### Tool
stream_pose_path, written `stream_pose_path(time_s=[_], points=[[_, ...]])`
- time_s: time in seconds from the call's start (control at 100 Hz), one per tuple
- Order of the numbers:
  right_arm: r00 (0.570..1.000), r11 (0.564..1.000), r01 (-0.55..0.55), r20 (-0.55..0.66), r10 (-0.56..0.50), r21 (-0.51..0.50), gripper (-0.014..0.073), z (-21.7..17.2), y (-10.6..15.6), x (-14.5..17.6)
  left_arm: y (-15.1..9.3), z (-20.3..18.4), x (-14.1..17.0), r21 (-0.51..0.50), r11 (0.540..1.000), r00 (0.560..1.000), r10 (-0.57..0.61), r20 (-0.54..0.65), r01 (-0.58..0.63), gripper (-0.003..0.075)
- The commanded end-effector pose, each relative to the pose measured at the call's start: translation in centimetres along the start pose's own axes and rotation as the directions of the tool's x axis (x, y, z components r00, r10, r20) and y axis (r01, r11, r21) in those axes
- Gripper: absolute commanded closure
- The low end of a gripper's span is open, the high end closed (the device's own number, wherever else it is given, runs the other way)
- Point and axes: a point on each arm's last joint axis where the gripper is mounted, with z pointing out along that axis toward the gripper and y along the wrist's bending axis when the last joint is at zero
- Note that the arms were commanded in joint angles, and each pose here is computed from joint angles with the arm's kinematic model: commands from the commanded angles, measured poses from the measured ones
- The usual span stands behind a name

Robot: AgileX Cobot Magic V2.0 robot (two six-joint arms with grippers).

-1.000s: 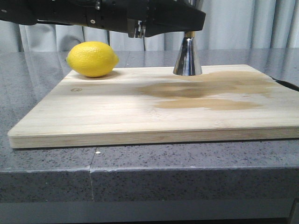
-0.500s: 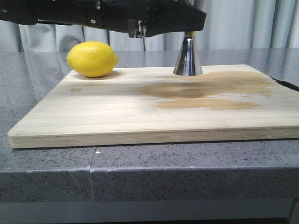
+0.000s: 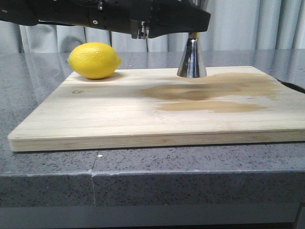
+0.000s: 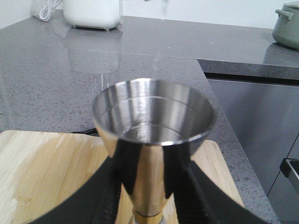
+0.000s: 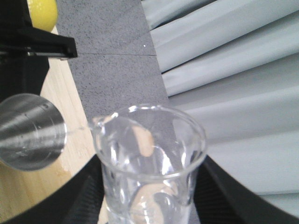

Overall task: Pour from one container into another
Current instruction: 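Tilt the beaker with the right gripper, pouring liquid into the jigger cup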

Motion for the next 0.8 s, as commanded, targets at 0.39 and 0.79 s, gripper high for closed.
stream_pose_path(time_s=[0.39,0.79], points=[[0.989,0.977,0.123,0.061,-0.135,0.172,0.0277,-1.03,-2.32,-1.03,-1.47,-0.39,-3.58,0.063,0.997,0.990,0.042,0.134,-0.051,0.0542],[0.980,0.963,0.181,0.047,-0.194,0.201,0.0277,-1.08,-2.57,-1.03,-1.47,-0.39,-3.58,0.063,0.997,0.990,0.042,0.134,-0.051,0.0542]])
